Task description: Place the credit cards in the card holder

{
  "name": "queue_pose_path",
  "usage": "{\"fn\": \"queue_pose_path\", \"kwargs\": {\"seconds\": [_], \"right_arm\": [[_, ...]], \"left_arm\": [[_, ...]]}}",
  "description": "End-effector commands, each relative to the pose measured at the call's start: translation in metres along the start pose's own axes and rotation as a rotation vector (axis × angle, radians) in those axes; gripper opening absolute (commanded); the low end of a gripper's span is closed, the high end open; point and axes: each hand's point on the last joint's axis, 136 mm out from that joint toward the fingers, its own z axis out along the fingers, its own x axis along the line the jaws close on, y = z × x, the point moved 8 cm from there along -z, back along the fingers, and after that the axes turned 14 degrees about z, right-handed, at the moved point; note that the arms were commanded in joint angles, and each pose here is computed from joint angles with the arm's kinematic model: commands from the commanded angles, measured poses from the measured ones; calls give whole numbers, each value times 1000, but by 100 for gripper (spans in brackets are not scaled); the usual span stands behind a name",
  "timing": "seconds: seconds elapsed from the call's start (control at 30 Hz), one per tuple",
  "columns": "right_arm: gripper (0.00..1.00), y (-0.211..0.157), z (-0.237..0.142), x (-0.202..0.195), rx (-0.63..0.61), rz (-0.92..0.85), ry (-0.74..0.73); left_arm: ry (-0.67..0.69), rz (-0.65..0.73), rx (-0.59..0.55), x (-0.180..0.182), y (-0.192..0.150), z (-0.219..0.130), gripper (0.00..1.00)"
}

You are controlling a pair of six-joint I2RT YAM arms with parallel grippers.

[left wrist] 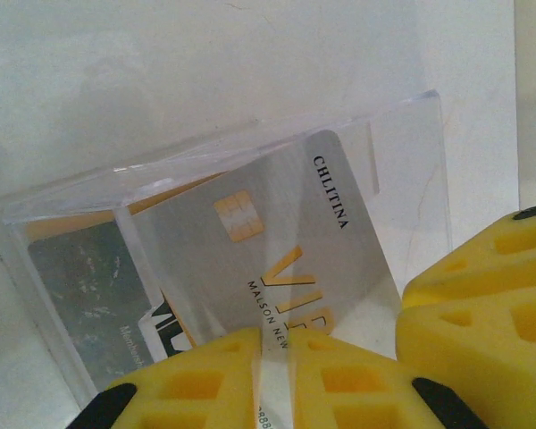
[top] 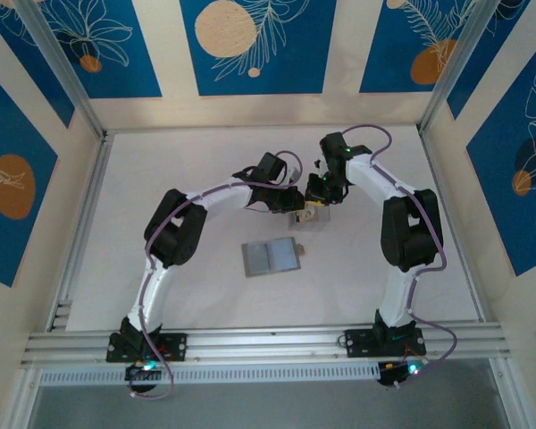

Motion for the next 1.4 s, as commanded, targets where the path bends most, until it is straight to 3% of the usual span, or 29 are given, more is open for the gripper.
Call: {"fn": "queue_pose_path", "kwargs": {"seconds": [0.0, 0.43, 0.93, 1.17, 1.37], "right_arm": [[18, -3, 1, 0, 17, -8, -32], [26, -11, -17, -3, -44, -22, -62], [21, -19, -5, -5, -5, -27, -73], [21, -15, -2, -1, -2, -27, -65], [28, -12, 2, 6, -19, -49, -105]], "left_arm": [[4, 10, 19, 0, -2, 9, 16], [4, 11, 22, 1, -3, 11, 15], [-3, 5, 22, -1, -3, 13, 15], [-97, -20, -96, -10, 8, -24, 16], [-7, -2, -116, -6, -1, -60, 20]]}}
